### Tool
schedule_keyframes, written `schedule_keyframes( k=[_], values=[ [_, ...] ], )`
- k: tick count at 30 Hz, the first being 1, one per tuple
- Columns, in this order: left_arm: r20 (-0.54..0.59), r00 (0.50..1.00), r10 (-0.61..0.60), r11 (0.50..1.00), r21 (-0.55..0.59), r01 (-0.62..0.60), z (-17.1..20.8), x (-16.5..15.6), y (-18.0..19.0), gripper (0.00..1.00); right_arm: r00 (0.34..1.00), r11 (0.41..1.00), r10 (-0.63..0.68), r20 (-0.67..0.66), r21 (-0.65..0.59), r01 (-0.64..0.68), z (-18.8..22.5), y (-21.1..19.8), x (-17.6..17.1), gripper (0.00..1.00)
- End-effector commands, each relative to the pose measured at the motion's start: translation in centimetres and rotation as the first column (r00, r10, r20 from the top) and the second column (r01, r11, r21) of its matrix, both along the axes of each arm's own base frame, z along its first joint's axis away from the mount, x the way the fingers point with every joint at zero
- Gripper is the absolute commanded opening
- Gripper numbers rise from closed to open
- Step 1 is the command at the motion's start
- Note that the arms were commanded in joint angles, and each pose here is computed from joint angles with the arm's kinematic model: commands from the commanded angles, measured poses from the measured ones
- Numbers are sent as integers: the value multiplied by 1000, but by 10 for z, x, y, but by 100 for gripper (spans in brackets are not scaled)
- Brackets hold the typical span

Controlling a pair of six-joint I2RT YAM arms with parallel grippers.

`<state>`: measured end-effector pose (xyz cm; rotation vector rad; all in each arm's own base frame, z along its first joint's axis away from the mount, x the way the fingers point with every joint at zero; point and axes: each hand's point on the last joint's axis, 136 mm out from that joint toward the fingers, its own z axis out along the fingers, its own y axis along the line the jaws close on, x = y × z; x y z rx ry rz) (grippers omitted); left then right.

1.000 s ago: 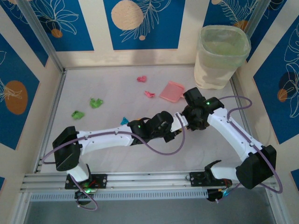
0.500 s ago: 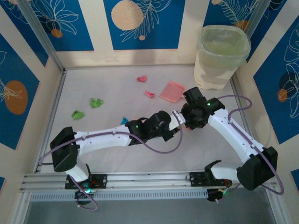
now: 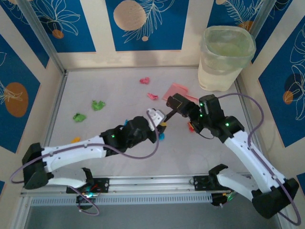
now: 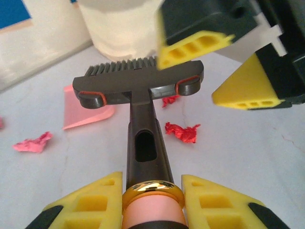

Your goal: Sweep away the paper scraps from the table

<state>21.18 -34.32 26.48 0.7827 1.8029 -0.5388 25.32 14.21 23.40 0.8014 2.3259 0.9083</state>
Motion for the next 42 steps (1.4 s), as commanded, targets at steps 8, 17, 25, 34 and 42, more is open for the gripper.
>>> schedule_keyframes(
  k=[8, 17, 25, 34, 42],
  values=[
    [6, 958, 288, 934, -223, -279, 19, -5, 114, 0, 858, 925, 257, 444, -369, -86, 54, -23, 20, 91],
    [12, 920, 392, 878, -303, -370, -9, -17, 177, 0, 865, 746, 491, 105, -564, -355, 4, -6, 61, 91],
    [20, 927, 373, 897, -264, -355, -26, -19, 175, 0, 822, 541, 497, -278, -641, -545, -61, -18, 103, 90],
    [-6, 925, 380, 885, -290, -365, -31, -22, 182, 0, 759, 400, 387, -524, -646, -650, -113, -58, 141, 87],
    [-7, 922, 388, 877, -304, -371, -31, -22, 185, 0, 738, 394, 382, -556, -625, -674, -152, -77, 170, 84]
  ],
)
